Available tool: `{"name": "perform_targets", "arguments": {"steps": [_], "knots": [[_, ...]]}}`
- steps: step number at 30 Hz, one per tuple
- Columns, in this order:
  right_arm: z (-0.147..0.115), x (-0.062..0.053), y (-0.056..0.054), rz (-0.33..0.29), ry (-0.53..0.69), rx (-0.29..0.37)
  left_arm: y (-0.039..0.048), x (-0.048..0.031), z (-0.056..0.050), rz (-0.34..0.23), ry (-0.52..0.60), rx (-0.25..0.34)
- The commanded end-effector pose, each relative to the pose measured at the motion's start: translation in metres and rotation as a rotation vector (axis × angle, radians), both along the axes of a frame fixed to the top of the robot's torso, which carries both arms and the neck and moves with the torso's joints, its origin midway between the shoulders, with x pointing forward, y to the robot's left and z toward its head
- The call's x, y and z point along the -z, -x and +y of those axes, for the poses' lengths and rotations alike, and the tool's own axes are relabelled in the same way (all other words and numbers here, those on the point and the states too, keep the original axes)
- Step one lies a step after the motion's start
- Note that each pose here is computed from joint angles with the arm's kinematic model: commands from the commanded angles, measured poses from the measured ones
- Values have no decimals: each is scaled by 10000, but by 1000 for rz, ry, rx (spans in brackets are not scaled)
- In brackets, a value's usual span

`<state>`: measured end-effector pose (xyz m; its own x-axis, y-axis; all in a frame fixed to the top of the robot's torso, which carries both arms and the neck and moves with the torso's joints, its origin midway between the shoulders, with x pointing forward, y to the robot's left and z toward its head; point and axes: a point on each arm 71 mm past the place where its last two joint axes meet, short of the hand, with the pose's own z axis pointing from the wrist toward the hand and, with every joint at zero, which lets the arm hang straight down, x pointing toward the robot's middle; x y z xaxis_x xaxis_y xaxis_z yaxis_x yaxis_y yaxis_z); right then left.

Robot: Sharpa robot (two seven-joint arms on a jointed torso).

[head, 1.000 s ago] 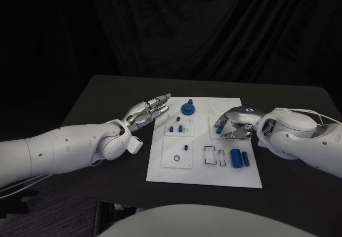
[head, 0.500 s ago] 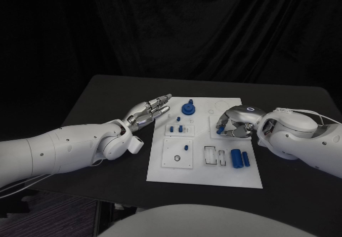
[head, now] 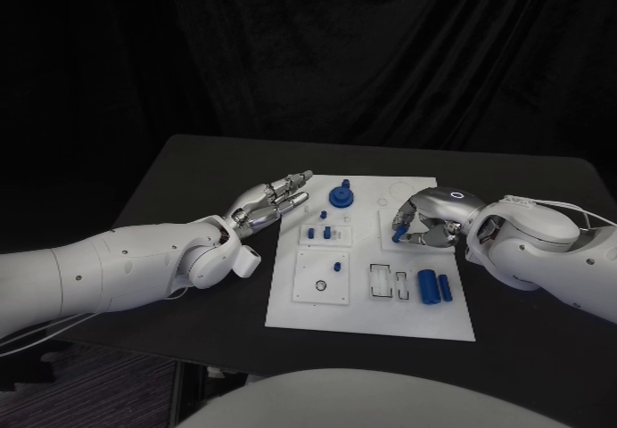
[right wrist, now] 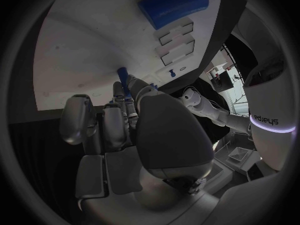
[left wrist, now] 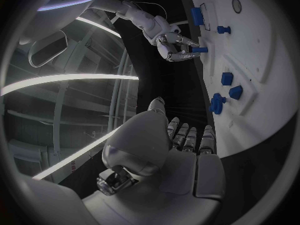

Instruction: Assemble the parts on the task board

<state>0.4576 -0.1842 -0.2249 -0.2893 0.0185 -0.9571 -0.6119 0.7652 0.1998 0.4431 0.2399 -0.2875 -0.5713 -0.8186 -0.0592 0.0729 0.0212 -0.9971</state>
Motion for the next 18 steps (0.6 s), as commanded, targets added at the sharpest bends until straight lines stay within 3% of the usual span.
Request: {"name": "perform_targets", "arguments": {"steps": [1, 6, 11, 18], "knots": [[20, -61, 29, -55, -57, -13, 13, -63, -10, -70, 61, 8], [33, -149, 89, -73, -79, -26, 13, -63, -1, -71, 59, 5], [101, -346, 182, -108, -83, -69, 14, -64, 5, -74, 58, 1], [277, -578, 406, -135, -103, -157, 8, -64, 3, -79, 55, -4]]}}
